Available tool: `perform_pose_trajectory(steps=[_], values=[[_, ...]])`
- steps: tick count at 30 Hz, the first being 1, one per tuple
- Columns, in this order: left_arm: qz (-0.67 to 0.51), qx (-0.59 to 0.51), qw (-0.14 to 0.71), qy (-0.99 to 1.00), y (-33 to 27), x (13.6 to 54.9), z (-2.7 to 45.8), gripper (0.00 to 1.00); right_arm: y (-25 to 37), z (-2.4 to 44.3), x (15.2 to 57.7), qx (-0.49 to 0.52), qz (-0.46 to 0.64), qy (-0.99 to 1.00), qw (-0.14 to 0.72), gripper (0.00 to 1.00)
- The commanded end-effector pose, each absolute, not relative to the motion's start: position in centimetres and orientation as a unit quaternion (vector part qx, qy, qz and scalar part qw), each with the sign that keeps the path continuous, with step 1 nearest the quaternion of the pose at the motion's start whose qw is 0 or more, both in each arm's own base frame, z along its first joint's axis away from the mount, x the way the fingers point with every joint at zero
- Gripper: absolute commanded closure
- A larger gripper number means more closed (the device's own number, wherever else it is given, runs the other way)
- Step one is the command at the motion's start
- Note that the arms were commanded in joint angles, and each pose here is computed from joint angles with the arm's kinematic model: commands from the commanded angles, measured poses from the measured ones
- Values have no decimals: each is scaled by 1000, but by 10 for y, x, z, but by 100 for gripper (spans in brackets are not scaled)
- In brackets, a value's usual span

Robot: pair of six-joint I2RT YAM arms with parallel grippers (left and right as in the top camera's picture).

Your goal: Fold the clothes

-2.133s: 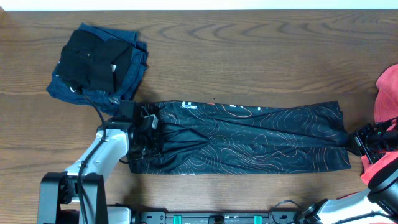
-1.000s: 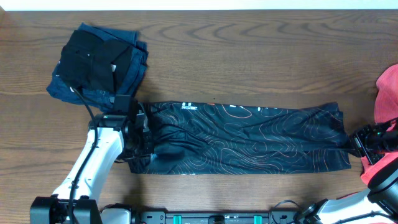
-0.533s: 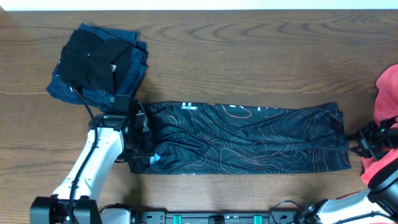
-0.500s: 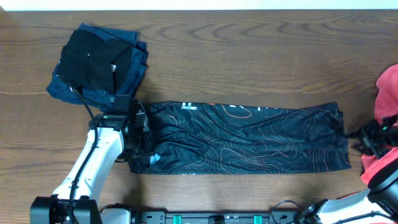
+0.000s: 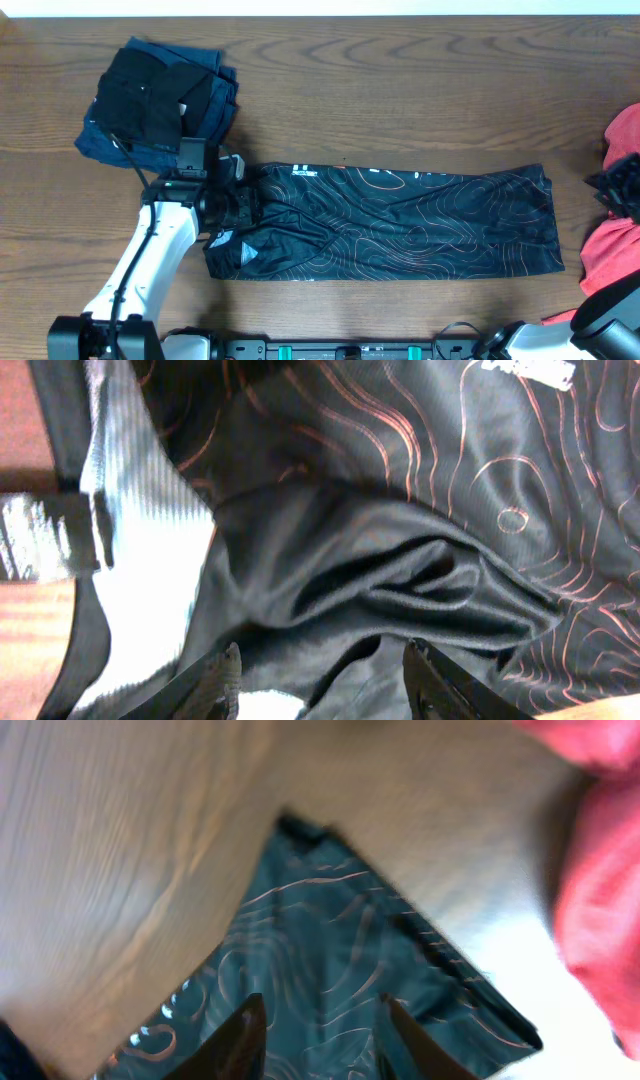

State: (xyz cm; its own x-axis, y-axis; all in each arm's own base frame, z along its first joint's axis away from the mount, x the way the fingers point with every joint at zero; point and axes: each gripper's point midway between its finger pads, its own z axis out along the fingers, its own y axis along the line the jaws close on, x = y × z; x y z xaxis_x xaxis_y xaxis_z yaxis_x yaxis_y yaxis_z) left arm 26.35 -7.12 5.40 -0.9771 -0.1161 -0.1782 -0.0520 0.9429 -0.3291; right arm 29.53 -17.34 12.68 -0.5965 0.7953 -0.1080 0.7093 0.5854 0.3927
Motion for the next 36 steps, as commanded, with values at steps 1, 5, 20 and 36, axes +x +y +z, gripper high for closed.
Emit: perform_pose_trajectory(steps=[1,5,20,36], values=[[-165,-40,57,984,-76,248,26,45,-145,127,311,359,169,908,138,64],[-159,-37,17,986,-78,240,-1,57,-135,124,316,336,149,921,131,63],[-58,-86,21,994,-31,249,8,93,-147,117,318,333,107,927,132,61],[-159,-76,43,983,-65,260,32,54,-110,38,328,330,151,927,93,94]])
